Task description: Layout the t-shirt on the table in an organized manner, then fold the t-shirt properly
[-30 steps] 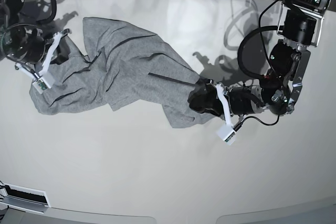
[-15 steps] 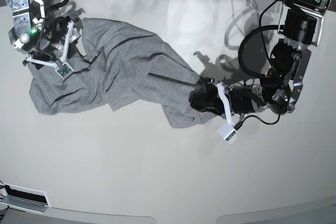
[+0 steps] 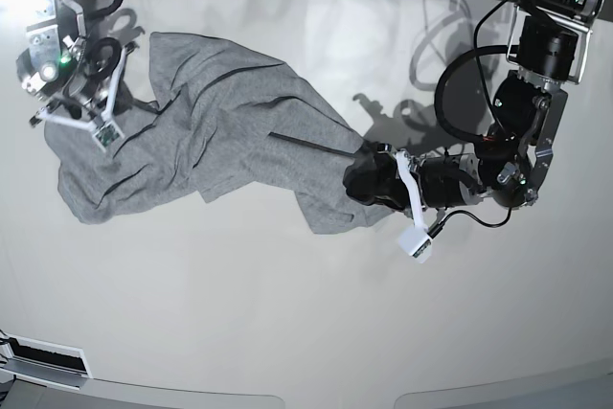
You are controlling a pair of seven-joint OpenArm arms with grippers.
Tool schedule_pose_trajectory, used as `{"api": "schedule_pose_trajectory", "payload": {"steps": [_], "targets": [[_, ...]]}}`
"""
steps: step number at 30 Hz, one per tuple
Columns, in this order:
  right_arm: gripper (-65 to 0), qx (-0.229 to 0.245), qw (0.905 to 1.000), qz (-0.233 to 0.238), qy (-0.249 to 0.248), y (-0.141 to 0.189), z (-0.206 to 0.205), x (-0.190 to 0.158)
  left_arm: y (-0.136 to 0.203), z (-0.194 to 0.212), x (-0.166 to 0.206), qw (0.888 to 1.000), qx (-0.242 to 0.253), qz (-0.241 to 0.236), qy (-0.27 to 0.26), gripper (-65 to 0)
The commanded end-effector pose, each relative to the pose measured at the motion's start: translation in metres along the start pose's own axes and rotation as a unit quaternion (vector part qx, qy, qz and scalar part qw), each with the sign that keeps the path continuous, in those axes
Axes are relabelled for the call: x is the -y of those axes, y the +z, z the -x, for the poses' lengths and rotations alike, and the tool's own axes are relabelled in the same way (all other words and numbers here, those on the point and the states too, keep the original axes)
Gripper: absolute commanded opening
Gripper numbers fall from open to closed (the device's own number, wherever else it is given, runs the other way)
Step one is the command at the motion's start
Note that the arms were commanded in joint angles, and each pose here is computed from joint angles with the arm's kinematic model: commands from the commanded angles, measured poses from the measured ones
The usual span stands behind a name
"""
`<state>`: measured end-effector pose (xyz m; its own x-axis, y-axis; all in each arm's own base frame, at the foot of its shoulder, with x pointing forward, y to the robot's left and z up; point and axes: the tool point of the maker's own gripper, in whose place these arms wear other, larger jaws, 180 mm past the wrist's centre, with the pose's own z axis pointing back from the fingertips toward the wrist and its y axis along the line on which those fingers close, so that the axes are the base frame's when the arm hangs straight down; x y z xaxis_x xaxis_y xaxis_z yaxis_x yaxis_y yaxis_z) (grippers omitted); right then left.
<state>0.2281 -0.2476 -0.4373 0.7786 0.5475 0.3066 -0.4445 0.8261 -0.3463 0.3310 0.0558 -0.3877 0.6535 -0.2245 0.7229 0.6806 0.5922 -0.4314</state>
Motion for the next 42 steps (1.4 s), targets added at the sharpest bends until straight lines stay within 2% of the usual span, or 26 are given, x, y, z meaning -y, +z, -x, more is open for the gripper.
{"api": "schedule_pose_trajectory", "payload": {"steps": [1,4,9,12,16,21,24,26,28,30,34,35,37,40,42], "targets": [[-65.0,0.034,0.9989,0.032,0.001,0.013,-0.021,0.023,0.004,-0.022,0.001,0.999,0.03,0.006,-0.01,-65.0],[-65.0,0.088,0.9929,0.08,0.0,0.044,-0.052,0.049,0.005,-0.022,0.008,0.999,0.029,0.026,0.009,-65.0],[-65.0,0.178,0.9718,0.152,-0.027,0.097,-0.09,0.088,0.0,-0.025,0.046,0.99,0.028,0.121,0.069,-65.0],[-65.0,0.199,0.9641,0.172,-0.037,0.107,-0.094,0.104,-0.009,-0.029,0.072,0.981,0.025,0.173,0.085,-65.0],[-65.0,0.201,0.9659,0.16,-0.033,0.106,-0.094,0.102,-0.022,-0.041,0.104,0.968,0.041,0.227,0.098,-65.0],[-65.0,0.201,0.9666,0.157,-0.028,0.106,-0.094,0.101,-0.047,-0.043,0.143,0.955,0.049,0.271,0.111,-65.0],[-65.0,0.201,0.9665,0.157,-0.028,0.106,-0.094,0.101,-0.067,-0.023,0.156,0.961,0.02,0.254,0.103,-65.0],[-65.0,0.201,0.9666,0.157,-0.028,0.106,-0.094,0.101,-0.08,-0.013,0.159,0.967,0.021,0.232,0.1,-65.0],[-65.0,0.201,0.9666,0.157,-0.028,0.106,-0.094,0.101,-0.09,-0.004,0.17,0.968,0.023,0.226,0.103,-65.0],[-65.0,0.201,0.9665,0.157,-0.028,0.106,-0.094,0.101,-0.095,0.014,0.182,0.967,0.002,0.232,0.102,-65.0],[-65.0,0.201,0.9665,0.157,-0.028,0.106,-0.094,0.101,-0.102,0.046,0.22,0.957,-0.042,0.269,0.099,-65.0],[-65.0,0.201,0.9666,0.156,-0.028,0.106,-0.094,0.101,-0.103,0.05,0.228,0.955,-0.044,0.276,0.098,-64.1],[-65.0,0.201,0.9666,0.157,-0.028,0.106,-0.094,0.101,-0.109,0.056,0.236,0.957,-0.043,0.273,0.085,-55.4],[-65.0,0.201,0.9666,0.157,-0.028,0.106,-0.094,0.101,-0.119,0.057,0.232,0.97,-0.02,0.239,0.048,-39.5],[-65.0,0.199,0.9671,0.157,-0.028,0.106,-0.093,0.101,-0.124,0.053,0.227,0.976,0.009,0.215,0.026,-31.9]]}}
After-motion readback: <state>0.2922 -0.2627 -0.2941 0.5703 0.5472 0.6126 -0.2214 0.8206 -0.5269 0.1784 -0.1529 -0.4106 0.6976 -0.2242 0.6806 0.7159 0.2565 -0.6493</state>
